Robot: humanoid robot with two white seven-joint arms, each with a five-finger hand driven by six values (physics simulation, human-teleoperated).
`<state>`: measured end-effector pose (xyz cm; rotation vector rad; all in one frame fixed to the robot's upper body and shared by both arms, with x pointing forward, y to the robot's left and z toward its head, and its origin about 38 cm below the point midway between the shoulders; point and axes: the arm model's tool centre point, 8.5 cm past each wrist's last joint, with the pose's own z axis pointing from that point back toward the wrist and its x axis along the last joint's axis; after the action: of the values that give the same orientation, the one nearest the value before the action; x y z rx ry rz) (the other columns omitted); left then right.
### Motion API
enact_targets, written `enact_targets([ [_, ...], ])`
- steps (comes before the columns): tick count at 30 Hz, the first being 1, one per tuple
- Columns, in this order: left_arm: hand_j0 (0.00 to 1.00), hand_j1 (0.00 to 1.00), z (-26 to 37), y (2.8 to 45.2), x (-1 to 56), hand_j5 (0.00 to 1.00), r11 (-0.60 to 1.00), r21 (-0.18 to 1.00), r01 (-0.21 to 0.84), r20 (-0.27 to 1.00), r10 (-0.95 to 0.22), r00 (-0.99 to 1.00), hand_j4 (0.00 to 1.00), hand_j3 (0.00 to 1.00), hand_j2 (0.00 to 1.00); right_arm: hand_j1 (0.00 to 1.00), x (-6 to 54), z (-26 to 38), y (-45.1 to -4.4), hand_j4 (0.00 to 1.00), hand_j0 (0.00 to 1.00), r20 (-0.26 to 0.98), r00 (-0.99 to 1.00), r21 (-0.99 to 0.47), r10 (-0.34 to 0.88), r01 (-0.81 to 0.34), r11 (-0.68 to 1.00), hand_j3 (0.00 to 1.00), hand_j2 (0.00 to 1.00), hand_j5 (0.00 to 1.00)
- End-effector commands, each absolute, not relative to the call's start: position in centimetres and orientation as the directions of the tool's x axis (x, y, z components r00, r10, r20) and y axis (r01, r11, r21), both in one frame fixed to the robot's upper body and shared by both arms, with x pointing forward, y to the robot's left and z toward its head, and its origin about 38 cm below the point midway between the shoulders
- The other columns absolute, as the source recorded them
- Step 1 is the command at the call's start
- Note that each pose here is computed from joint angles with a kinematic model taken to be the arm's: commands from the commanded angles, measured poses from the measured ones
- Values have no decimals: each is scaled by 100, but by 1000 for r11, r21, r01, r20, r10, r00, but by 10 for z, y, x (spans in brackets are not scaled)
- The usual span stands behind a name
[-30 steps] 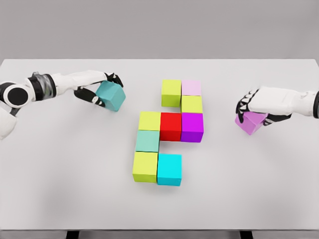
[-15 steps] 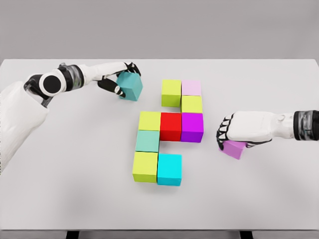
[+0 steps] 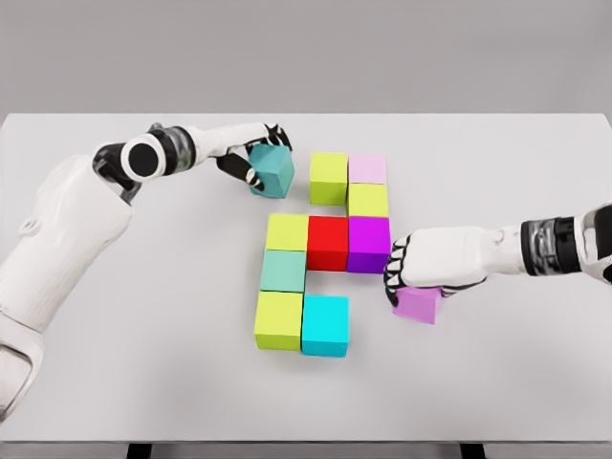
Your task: Assemble the squares on the desktop into the number 2
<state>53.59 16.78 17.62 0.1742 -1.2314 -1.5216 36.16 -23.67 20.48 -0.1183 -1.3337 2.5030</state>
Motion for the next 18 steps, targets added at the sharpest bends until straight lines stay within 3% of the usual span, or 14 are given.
enact_targets([
  [1,42,42,178,167,537,42,169,754,635,488,-791,-369,42,42,42,53,354,189,-227,53,53,116,-955,-809,274,-251,-532,53,53,53],
  [9,42,42,179,153,536,42,171,751,638,501,-777,-382,42,42,42,53,348,181,-218,53,53,146,-957,-805,249,-261,-532,53,53,53],
  [11,43,43,178,153,536,43,171,750,639,502,-776,-382,43,43,43,61,348,181,-218,61,61,146,-957,-805,249,-261,-532,61,61,61],
  [13,43,43,178,153,536,43,170,751,639,502,-775,-384,43,43,43,82,348,181,-218,82,82,146,-957,-805,249,-261,-532,82,82,82],
  [16,43,43,177,152,536,43,170,749,640,503,-774,-383,43,43,43,86,348,181,-219,86,86,145,-957,-804,251,-262,-534,86,86,86],
  [18,43,43,176,152,535,43,171,747,643,506,-774,-382,43,43,43,95,350,183,-223,95,95,137,-956,-802,260,-261,-537,95,95,95],
])
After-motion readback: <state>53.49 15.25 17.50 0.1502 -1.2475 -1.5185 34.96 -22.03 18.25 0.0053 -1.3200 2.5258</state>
